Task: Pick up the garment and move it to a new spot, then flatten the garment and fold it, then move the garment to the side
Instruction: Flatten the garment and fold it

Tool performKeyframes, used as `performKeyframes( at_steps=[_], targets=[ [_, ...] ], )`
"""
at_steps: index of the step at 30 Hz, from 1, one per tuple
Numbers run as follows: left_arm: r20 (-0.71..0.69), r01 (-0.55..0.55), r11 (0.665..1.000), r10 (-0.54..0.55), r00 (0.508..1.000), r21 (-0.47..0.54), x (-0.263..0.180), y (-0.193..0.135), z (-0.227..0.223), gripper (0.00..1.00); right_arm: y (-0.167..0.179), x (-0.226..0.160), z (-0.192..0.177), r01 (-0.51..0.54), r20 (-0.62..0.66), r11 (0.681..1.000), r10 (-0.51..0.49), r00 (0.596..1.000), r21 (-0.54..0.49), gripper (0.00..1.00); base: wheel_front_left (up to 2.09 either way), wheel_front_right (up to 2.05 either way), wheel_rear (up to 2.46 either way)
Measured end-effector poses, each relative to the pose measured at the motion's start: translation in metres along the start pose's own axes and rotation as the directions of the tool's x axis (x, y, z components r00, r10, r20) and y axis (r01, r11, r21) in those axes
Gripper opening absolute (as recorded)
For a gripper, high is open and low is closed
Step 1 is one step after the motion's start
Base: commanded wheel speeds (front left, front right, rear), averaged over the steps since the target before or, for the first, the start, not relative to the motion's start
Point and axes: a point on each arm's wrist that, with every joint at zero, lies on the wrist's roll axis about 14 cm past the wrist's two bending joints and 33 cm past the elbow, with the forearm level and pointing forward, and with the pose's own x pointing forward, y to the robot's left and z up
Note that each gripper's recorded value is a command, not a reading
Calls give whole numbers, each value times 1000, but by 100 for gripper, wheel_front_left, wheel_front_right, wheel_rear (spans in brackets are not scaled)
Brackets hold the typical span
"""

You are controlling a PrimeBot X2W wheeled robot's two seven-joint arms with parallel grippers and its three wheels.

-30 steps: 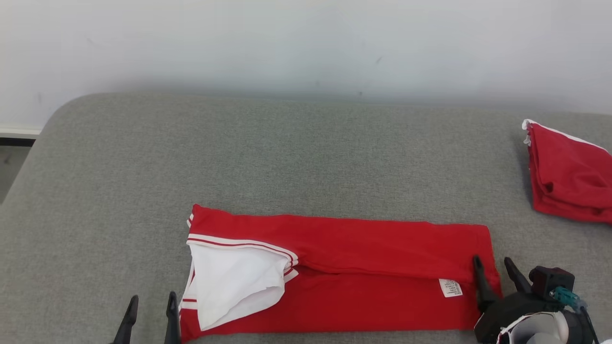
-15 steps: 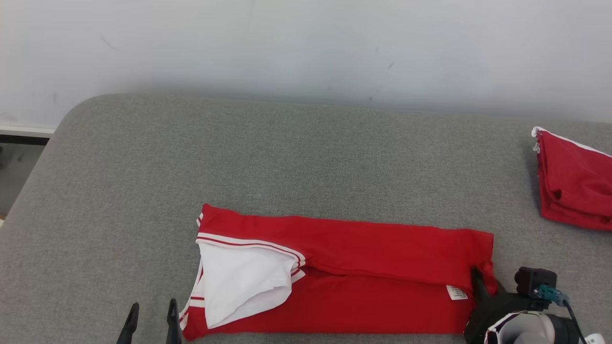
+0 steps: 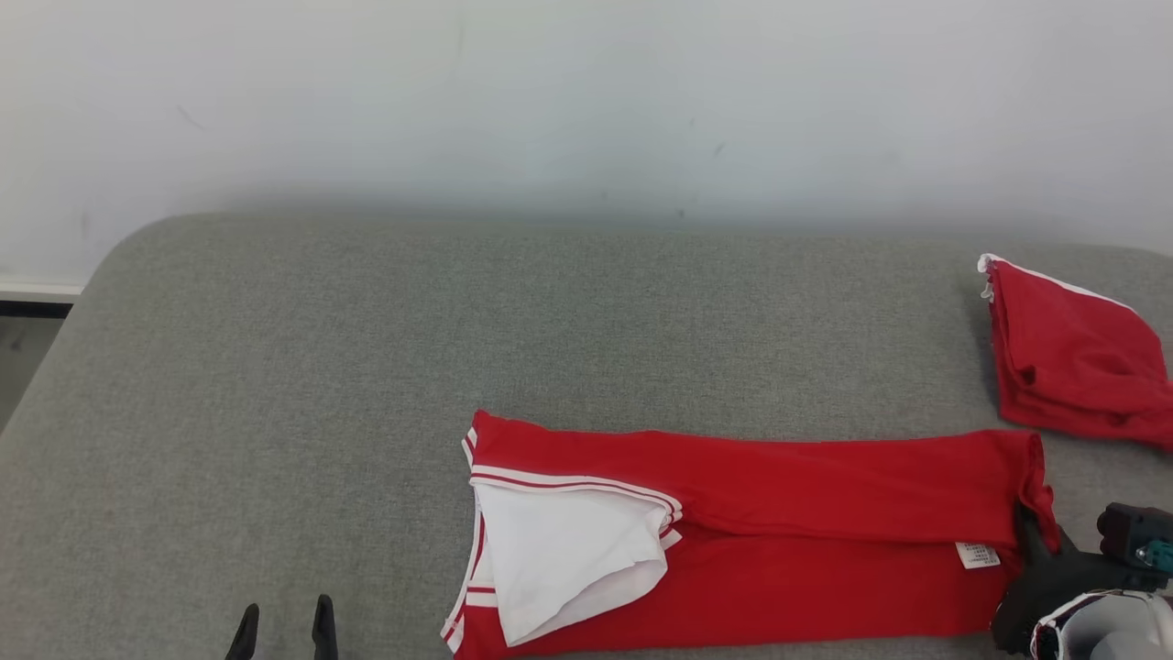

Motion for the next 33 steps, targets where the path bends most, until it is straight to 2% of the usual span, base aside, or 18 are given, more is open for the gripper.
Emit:
performKeyframes(
  at_steps=[4, 6, 8, 11, 16, 20, 24, 27, 30, 33],
  targets=[
    [-5, 1, 1000, -1, 1000, 0, -3, 0, -2, 100, 10, -5, 14, -25, 65, 998, 21, 998, 65, 0, 0, 0, 0],
    [-2, 2, 1000, -2, 1000, -1, -3, 0, -1, 100, 29, -5, 26, -68, 108, 985, 51, 993, 156, 0, 0, 0, 0],
    [2, 2, 1000, -2, 1000, -1, -3, 0, 0, 100, 52, -6, 42, -141, 145, 972, 114, 983, 188, 0, 0, 0, 0],
    [5, 0, 1000, 0, 1000, -2, -4, 1, 1, 100, 89, -13, 60, -262, 181, 930, 220, 959, 259, 0, 0, 0, 0],
    [3, -8, 1000, 8, 1000, -2, -6, 3, 0, 100, 160, -33, 84, -466, 231, 815, 408, 883, 345, 0, 0, 0, 0],
    [-1, -18, 1000, 18, 1000, -4, -10, 6, -2, 100, 207, -46, 89, -559, 237, 728, 507, 828, 396, 0, 0, 0, 0],
    [-9, -24, 1000, 24, 1000, -7, -13, 7, -4, 100, 248, -51, 87, -617, 221, 677, 582, 783, 401, 0, 0, 0, 0],
    [-14, -22, 1000, 22, 1000, -11, -14, 5, -6, 100, 270, -48, 87, -641, 210, 656, 615, 760, 398, 0, 0, 0, 0],
    [-5, -19, 1000, 19, 1000, -17, -11, 3, -3, 100, 286, -40, 85, -652, 192, 650, 635, 749, 391, 0, 0, 0, 0],
    [-7, -18, 1000, 18, 1000, -21, -11, 1, -4, 100, 308, -37, 80, -672, 171, 622, 670, 723, 401, 0, 0, 0, 0]
  ],
)
